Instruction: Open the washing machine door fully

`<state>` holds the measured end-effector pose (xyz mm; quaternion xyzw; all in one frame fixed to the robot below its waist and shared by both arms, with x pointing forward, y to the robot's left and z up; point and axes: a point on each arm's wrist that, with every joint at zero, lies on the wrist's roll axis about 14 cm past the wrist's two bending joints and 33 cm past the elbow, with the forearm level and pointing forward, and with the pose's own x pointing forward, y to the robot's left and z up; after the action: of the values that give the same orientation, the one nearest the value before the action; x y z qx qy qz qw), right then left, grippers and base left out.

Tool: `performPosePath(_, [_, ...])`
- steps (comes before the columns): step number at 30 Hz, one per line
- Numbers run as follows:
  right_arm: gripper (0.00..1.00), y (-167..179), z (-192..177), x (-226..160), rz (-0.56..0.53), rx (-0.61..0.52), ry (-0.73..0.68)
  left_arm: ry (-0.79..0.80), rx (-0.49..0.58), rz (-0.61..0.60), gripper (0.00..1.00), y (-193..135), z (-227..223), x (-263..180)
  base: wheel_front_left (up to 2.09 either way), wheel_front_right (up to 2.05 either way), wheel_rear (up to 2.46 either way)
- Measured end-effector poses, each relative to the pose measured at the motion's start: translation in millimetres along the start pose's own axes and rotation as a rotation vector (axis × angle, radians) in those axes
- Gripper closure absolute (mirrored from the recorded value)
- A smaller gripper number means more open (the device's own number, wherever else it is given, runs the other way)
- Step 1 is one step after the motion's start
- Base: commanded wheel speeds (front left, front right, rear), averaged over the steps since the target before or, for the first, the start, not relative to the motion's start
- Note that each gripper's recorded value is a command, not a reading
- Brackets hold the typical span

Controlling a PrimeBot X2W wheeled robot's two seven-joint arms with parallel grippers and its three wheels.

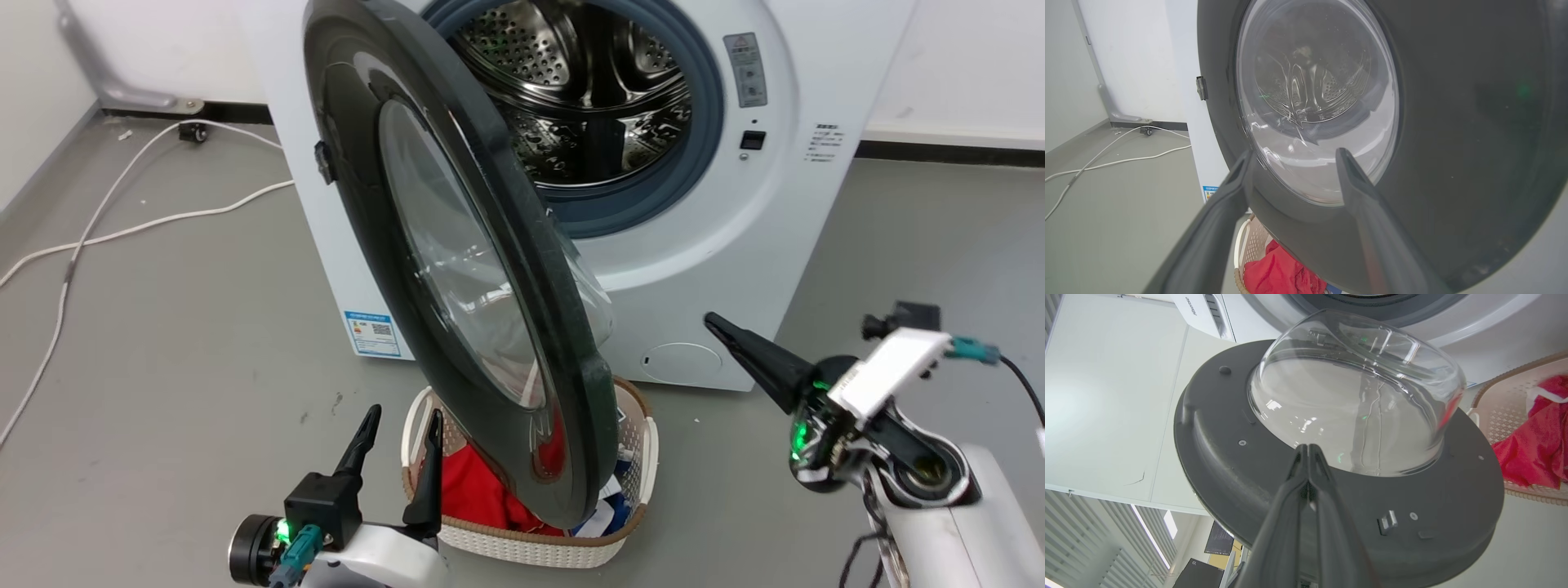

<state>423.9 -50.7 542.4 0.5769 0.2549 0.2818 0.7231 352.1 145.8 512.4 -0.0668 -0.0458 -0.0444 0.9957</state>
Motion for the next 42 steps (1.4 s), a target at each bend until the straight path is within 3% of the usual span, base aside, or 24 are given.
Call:
performPosePath(8, [1.0,-21.2,35.1,-65.8,-0.023,0.02,-0.304,0.0,-0.013,-0.028,0.0,-9.7,-0.7,7.7,0.0,0.0,0.0])
performPosePath(9, [0.96,-23.3,38.3,-75.0,-0.029,0.015,-0.342,0.002,-0.014,-0.033,0.0,-11.2,-1.3,8.1,0.0,0.0,0.0])
performPosePath(10, [0.63,-25.0,42.3,-85.2,-0.032,0.013,-0.388,0.003,-0.016,-0.037,0.0,-12.6,-1.6,8.6,0.0,0.0,0.0])
performPosePath(11, [0.44,-26.7,44.1,-93.9,-0.04,0.003,-0.422,0.003,-0.016,-0.04,0.0,-13.5,-1.8,9.1,0.0,0.0,0.0])
performPosePath(12, [0.07,-28.2,44.5,-102.0,-0.047,-0.006,-0.449,0.005,-0.019,-0.043,0.0,-14.5,-2.2,9.6,0.0,0.0,0.0])
performPosePath(13, [0.0,-30.5,44.3,-109.9,-0.059,-0.016,-0.475,0.006,-0.021,-0.045,0.0,-15.3,-2.5,10.2,0.0,0.0,0.0])
performPosePath(17, [0.0,-36.2,44.6,-136.2,-0.11,-0.08,-0.579,0.012,-0.02,-0.056,0.0,-17.6,-4.5,12.7,0.0,0.0,0.0])
performPosePath(21, [0.0,-26.2,56.0,-156.3,-0.171,-0.268,-0.69,0.016,-0.018,-0.063,0.0,-20.2,-5.8,14.8,0.0,0.0,0.0])
performPosePath(28, [0.0,8.4,77.4,-186.5,-0.346,-0.912,-0.795,0.019,0.0,-0.053,0.0,-14.8,-5.3,14.7,0.0,0.0,0.0])
performPosePath(32, [0.0,20.1,75.8,-187.4,-0.408,-1.141,-0.784,0.016,0.008,-0.055,0.0,-13.6,-4.0,15.9,0.0,0.0,0.0])
performPosePath(36, [0.0,23.8,73.9,-186.8,-0.461,-1.289,-0.756,0.015,0.02,-0.046,0.0,-9.3,-2.6,16.5,0.0,0.0,0.0])
performPosePath(42, [0.0,1.2,49.8,-177.7,-0.502,-1.297,-0.662,0.013,0.037,-0.032,0.0,-2.4,-0.5,15.9,0.0,0.0,0.0])
